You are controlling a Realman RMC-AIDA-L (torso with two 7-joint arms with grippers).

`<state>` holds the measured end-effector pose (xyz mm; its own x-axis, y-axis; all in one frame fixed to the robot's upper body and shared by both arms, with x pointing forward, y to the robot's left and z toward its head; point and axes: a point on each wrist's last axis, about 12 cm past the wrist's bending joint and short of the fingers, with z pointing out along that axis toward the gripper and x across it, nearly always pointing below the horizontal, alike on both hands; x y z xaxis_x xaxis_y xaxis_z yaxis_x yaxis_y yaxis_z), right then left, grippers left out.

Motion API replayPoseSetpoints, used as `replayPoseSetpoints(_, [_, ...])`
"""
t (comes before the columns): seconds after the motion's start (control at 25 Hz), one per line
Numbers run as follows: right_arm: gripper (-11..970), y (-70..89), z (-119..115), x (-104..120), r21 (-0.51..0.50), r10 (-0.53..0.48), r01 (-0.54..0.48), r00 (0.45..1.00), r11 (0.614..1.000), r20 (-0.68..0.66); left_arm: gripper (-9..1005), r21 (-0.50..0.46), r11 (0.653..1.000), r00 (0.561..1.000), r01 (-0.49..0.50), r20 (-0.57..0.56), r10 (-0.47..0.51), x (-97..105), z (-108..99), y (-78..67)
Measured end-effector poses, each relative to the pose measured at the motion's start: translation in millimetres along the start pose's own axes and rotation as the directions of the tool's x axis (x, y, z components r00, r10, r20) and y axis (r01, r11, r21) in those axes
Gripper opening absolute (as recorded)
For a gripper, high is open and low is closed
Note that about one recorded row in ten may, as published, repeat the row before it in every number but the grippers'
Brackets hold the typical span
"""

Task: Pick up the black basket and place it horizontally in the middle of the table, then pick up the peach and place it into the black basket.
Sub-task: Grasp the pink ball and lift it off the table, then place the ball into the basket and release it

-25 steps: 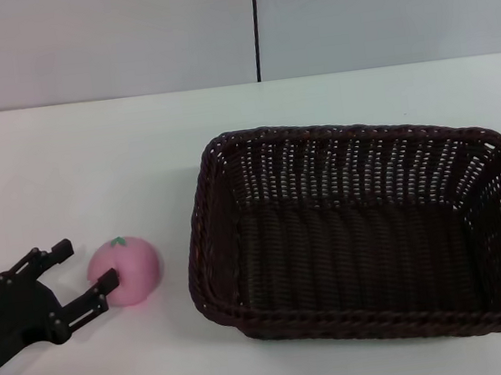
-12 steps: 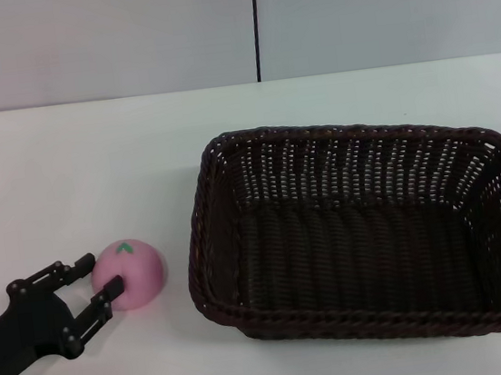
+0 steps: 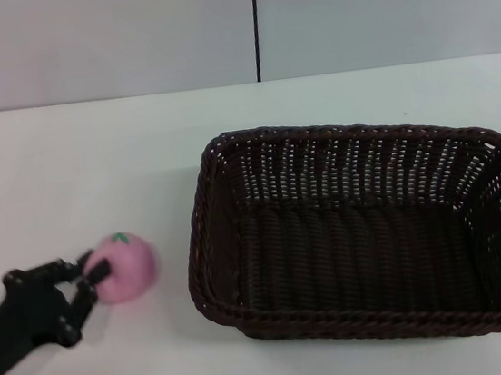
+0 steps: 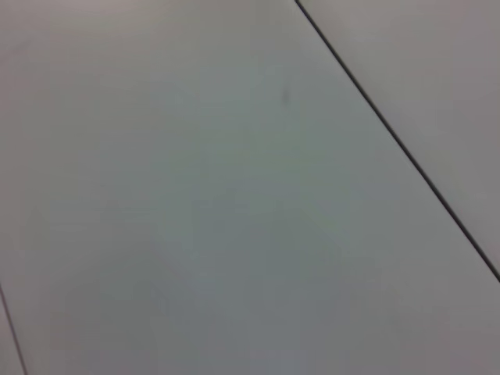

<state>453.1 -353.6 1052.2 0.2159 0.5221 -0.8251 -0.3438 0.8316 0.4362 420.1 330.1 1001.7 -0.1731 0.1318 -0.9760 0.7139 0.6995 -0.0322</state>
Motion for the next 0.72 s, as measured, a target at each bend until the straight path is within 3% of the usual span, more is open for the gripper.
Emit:
replayPoseSetpoints(0.12, [513,-0.3,0,0,0.004,0.001,-0.001,1.0,1.0,0.001,143,-0.071,0.997,0.998,0.01,0.057,-0.006,-6,-4,7.1])
replayPoseSetpoints(0.32, [513,-0.2,-1,0,0.005,0.003,-0.003,1.0,1.0,0.001,121,-0.179,0.983,0.974,0.035,0.226,0.006,-25,-12,20.3])
replayPoseSetpoints(0.52, [513,1.2,3,0,-0.01,0.004,-0.004,1.0,1.0,0.009,98,-0.095,0.995,0.938,0.012,0.345,0.022,-47,2,21.1])
replayPoseSetpoints(0.72, [513,3.7,9,0,-0.032,0.007,-0.006,1.0,0.999,0.019,66,0.074,0.997,0.913,0.002,0.407,-0.032,-59,24,8.3])
